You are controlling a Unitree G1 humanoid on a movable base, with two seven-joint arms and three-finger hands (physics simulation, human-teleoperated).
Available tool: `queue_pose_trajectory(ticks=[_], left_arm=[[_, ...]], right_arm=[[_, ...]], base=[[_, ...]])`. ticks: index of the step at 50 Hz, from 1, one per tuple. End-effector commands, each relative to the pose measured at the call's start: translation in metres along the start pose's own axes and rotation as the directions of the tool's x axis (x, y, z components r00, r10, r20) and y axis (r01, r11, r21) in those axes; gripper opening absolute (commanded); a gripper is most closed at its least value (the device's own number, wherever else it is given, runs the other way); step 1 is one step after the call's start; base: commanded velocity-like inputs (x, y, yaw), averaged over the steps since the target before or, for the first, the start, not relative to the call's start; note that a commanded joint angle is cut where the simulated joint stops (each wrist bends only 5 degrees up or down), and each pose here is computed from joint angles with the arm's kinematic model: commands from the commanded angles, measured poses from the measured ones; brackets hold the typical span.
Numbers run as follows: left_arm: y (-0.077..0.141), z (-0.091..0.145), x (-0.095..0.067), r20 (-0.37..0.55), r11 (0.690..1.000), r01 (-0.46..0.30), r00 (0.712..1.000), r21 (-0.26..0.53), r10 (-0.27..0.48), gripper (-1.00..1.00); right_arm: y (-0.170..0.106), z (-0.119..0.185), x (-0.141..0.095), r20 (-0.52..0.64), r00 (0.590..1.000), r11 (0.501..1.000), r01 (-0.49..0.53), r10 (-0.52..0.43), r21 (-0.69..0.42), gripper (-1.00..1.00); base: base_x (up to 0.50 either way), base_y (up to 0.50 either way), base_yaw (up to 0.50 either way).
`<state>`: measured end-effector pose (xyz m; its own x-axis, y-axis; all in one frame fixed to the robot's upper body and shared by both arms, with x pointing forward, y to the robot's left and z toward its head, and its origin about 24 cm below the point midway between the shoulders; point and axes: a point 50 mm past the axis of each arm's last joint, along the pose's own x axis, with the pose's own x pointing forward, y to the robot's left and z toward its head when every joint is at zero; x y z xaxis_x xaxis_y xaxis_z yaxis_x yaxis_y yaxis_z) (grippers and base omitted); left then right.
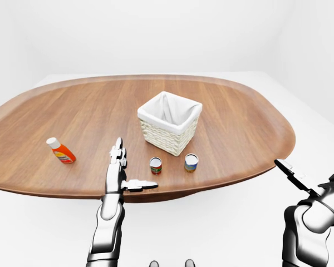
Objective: Pick up the alphabet soup and the cream cheese box, and put them in the basket.
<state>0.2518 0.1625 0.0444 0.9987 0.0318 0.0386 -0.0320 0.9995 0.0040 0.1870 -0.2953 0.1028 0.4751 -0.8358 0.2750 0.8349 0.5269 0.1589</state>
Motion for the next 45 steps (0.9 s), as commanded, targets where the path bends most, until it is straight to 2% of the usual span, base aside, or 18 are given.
queue_pose_trajectory(ticks=[1,45], left_arm=[[0.0008,0.0001,0.0002,0.002,1.000,-0.005,1.000,-0.006,0.005,1.00],[0.0021,-0.0004,0.0013,-0.003,1.000,-0.015,1.000,-0.012,0.015,1.00]], right_arm=[[-0.0001,0.0013,-0.0002,0.005,1.000,1.000,-0.001,0.001,0.001,1.00],[0.0002,0.0011,0.0002,0.006,1.000,1.000,0.000,0.000,0.000,1.00]], base=[[0.23,0.00,0.00],[0.22,0.00,0.00]])
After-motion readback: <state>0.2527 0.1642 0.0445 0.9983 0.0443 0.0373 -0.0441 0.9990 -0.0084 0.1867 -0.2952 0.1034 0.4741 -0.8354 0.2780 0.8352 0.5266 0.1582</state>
